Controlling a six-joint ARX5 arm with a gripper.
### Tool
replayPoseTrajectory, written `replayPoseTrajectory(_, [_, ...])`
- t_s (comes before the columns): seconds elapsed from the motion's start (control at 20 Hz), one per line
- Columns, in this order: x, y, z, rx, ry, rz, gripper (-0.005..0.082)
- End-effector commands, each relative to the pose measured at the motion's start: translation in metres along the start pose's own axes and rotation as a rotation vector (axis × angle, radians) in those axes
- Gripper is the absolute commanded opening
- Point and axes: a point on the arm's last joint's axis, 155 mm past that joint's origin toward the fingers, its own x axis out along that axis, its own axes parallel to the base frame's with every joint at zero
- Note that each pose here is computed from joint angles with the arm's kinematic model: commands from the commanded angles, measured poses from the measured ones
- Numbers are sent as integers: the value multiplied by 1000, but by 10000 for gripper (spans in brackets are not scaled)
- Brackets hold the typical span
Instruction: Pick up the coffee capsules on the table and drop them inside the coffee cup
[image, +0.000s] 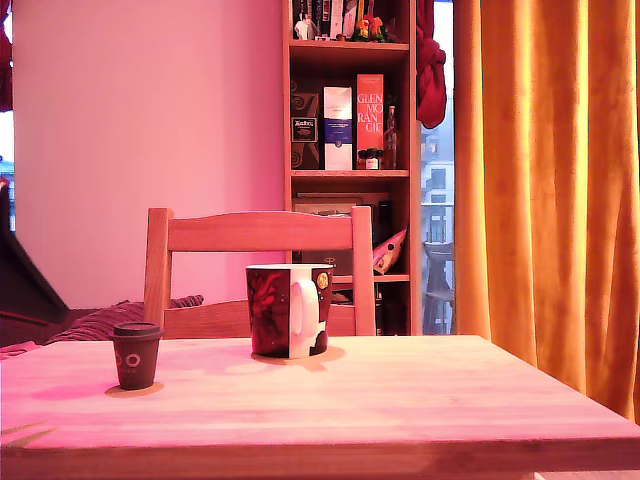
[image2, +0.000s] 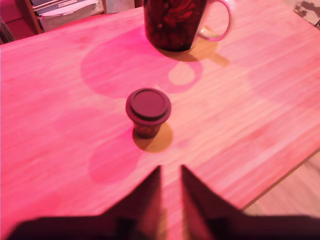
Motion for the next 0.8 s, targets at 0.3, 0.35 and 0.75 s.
replayPoseTrajectory(0.3, [6,13,-16,38,39,63,659])
replayPoseTrajectory(0.35, [7,16,-17,39,33,76,659])
replayPoseTrajectory(0.75, [10,17,-2,71,-87,76,659])
